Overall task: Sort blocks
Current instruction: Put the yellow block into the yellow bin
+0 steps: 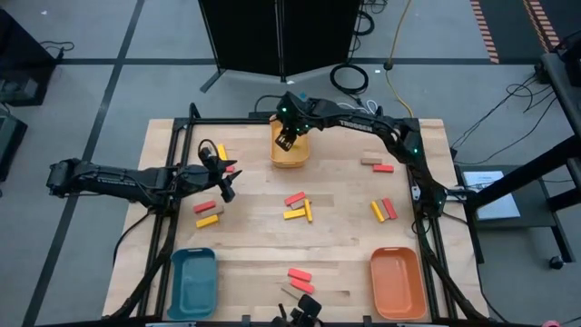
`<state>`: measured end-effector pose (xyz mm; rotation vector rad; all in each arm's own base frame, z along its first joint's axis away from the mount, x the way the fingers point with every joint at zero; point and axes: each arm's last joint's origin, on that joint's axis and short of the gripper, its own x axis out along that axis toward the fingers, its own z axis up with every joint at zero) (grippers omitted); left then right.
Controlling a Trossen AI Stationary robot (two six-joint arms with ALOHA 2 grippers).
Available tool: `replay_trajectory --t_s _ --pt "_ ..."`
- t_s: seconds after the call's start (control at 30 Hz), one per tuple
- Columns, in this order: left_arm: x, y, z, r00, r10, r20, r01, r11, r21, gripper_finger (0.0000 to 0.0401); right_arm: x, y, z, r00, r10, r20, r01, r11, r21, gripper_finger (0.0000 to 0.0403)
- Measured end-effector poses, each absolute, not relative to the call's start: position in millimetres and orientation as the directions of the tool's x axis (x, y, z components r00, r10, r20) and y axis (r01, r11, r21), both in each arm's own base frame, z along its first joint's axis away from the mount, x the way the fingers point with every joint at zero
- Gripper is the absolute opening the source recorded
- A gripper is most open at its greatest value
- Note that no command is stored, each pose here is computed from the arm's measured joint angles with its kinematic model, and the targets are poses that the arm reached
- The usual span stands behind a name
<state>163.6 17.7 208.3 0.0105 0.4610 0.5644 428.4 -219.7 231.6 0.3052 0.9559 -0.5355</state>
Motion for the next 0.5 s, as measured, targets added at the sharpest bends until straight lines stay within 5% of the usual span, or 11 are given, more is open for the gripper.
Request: replay_trajectory --t_s 0.5 --pt "163.8 17.8 208.7 0.748 0.518 -0.415 -0.514 0.847 0.132 0.0166 423.6 -143.4 281.0 0.447 -0.200 -0.872 0.362 0.932 -0.027 0.0170"
